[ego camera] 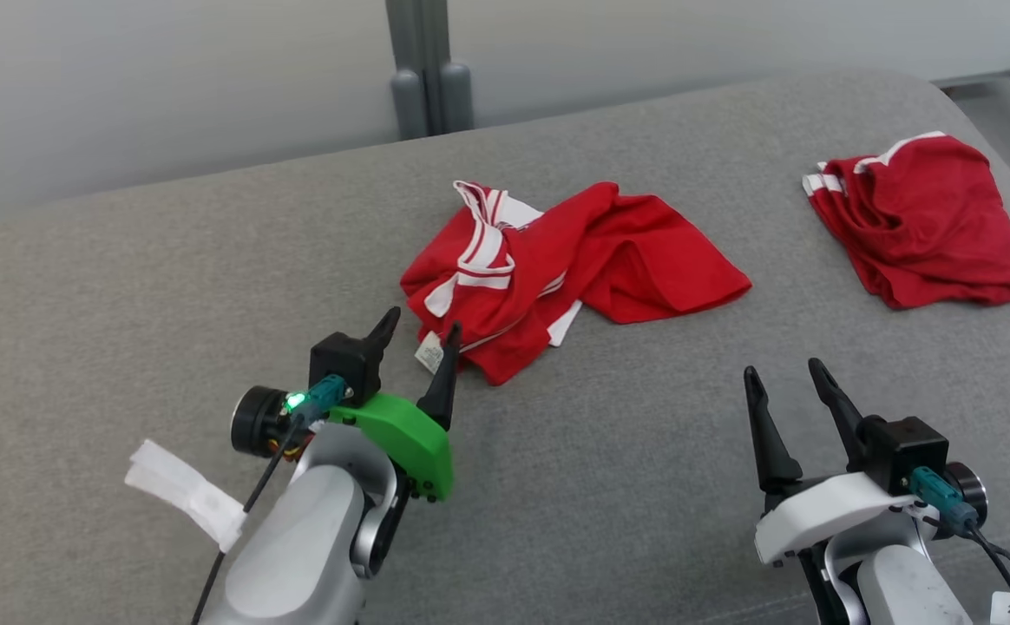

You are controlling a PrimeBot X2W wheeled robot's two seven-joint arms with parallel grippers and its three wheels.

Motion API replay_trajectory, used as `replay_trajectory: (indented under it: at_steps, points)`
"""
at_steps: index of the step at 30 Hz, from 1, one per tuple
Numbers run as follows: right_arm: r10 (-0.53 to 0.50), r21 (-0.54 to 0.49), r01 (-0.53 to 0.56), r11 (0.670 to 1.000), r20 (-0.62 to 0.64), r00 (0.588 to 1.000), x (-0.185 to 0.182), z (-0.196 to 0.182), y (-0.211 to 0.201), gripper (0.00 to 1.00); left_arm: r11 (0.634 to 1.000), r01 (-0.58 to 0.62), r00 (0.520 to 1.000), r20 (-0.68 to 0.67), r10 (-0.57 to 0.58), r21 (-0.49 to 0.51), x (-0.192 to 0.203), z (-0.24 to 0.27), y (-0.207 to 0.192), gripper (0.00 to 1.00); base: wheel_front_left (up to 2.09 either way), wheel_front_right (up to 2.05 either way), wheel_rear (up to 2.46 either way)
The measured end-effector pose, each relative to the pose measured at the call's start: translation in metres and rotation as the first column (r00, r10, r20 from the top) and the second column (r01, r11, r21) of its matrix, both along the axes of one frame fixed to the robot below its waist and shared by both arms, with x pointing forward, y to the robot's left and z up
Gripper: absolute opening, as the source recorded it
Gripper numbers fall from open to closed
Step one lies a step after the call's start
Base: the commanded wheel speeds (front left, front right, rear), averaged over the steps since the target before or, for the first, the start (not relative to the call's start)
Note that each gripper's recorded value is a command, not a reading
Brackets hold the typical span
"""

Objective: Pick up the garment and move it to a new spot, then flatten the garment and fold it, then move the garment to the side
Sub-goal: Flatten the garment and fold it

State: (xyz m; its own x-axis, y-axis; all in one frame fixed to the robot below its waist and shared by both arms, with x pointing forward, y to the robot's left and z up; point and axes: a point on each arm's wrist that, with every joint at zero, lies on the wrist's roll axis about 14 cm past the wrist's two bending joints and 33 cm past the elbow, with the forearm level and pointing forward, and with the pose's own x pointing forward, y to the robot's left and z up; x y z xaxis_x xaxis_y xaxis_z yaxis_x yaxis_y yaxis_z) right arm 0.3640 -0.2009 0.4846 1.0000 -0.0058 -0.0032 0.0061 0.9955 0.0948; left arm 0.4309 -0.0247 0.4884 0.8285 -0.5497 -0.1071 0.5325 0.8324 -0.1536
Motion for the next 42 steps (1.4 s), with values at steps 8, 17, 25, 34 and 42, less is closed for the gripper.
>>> replay_trajectory:
  at_steps: [8,17,25,34,42]
  points:
    - [-0.084,-0.004,0.084,0.996,-0.052,0.995,-0.006,-0.016,-0.027,1.00,0.997,0.073,0.996,-0.061,-0.072,0.010,0.026,-0.023,-0.032,1.00,0.00,0.00,0.00]
    - [-0.147,-0.009,0.147,0.989,-0.103,0.984,-0.014,-0.032,-0.046,1.00,0.994,0.108,0.989,-0.105,-0.107,0.009,0.038,-0.047,-0.051,0.00,0.00,0.00,0.00]
    - [-0.131,0.000,0.132,0.991,-0.094,0.987,-0.011,-0.031,-0.041,1.00,0.991,0.131,0.991,0.011,-0.130,-0.042,0.035,-0.014,-0.057,0.00,0.00,0.00,0.00]
    - [-0.091,0.013,0.092,0.996,-0.060,0.994,-0.007,-0.021,-0.028,1.00,0.964,0.088,0.981,0.187,-0.041,-0.251,0.034,0.081,-0.050,0.00,0.00,0.00,0.00]
    - [-0.064,0.016,0.065,0.998,-0.038,0.997,-0.006,-0.015,-0.020,1.00,0.936,-0.222,0.965,0.077,0.251,-0.272,0.047,0.056,0.048,0.00,0.00,0.00,0.00]
